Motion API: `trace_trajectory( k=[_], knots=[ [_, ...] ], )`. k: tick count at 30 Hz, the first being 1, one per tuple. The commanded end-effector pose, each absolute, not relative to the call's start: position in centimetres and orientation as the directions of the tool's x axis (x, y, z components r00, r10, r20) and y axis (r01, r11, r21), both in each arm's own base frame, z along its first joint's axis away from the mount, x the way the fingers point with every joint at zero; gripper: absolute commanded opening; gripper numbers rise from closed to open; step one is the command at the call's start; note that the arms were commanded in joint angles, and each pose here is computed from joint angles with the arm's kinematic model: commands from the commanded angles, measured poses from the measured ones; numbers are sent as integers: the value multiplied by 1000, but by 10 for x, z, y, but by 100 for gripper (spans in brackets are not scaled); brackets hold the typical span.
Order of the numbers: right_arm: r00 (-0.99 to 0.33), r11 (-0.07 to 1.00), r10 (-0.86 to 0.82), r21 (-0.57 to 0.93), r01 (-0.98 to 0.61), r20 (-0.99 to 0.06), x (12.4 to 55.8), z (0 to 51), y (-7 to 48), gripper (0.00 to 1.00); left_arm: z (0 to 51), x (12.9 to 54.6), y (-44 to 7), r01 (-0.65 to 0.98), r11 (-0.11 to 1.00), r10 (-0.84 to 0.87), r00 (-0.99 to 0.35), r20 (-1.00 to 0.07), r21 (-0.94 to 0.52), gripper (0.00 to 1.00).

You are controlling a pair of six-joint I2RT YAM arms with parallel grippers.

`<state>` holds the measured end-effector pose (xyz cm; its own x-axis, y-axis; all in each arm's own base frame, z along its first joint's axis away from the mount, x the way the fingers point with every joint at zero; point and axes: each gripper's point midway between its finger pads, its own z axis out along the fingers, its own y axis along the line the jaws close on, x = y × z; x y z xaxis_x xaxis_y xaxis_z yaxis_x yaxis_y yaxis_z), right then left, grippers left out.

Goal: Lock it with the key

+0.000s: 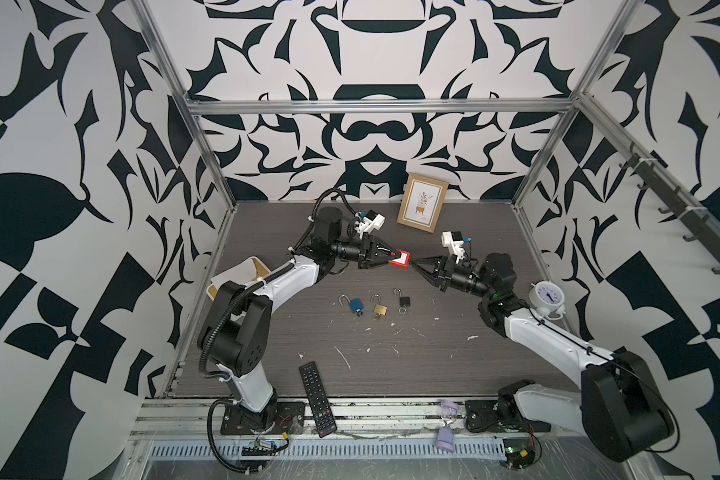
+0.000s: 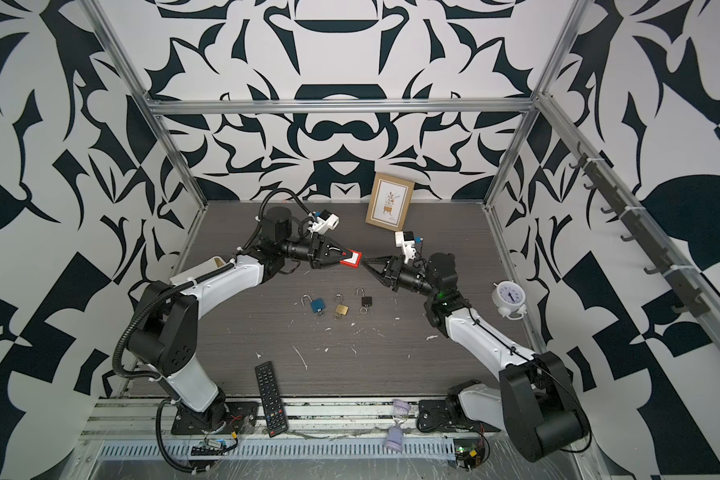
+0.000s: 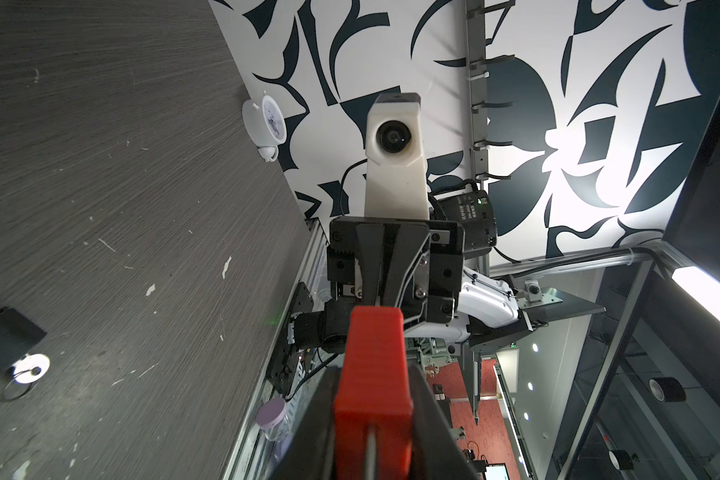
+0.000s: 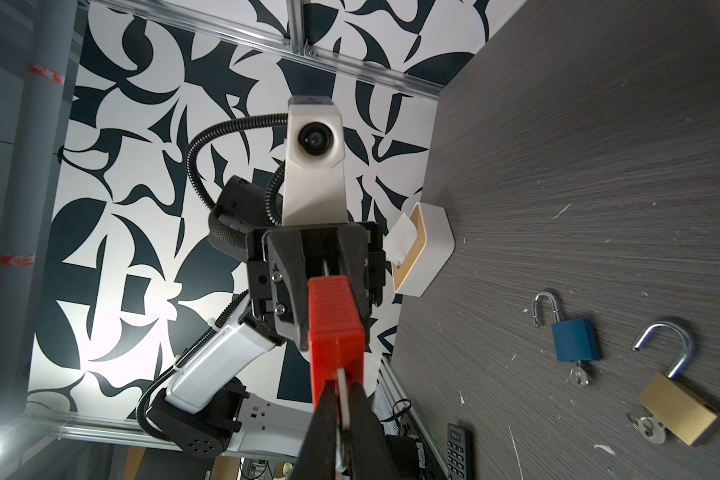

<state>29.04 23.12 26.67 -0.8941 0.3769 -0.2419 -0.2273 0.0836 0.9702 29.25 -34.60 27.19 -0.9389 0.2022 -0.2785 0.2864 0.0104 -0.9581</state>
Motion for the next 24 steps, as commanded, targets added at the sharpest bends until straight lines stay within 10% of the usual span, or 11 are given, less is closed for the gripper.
trace_trajectory(
  k=[1, 24],
  knots=[
    [-869, 49, 378, 944, -325, -319, 287, 287, 229, 8, 279, 283, -345, 308, -20, 227, -925, -304, -951, 0],
    [-820, 136, 375, 901, -412, -432, 277, 285, 205, 0, 285, 287, -335, 313, -43, 224, -922, -314, -949, 0]
  ],
)
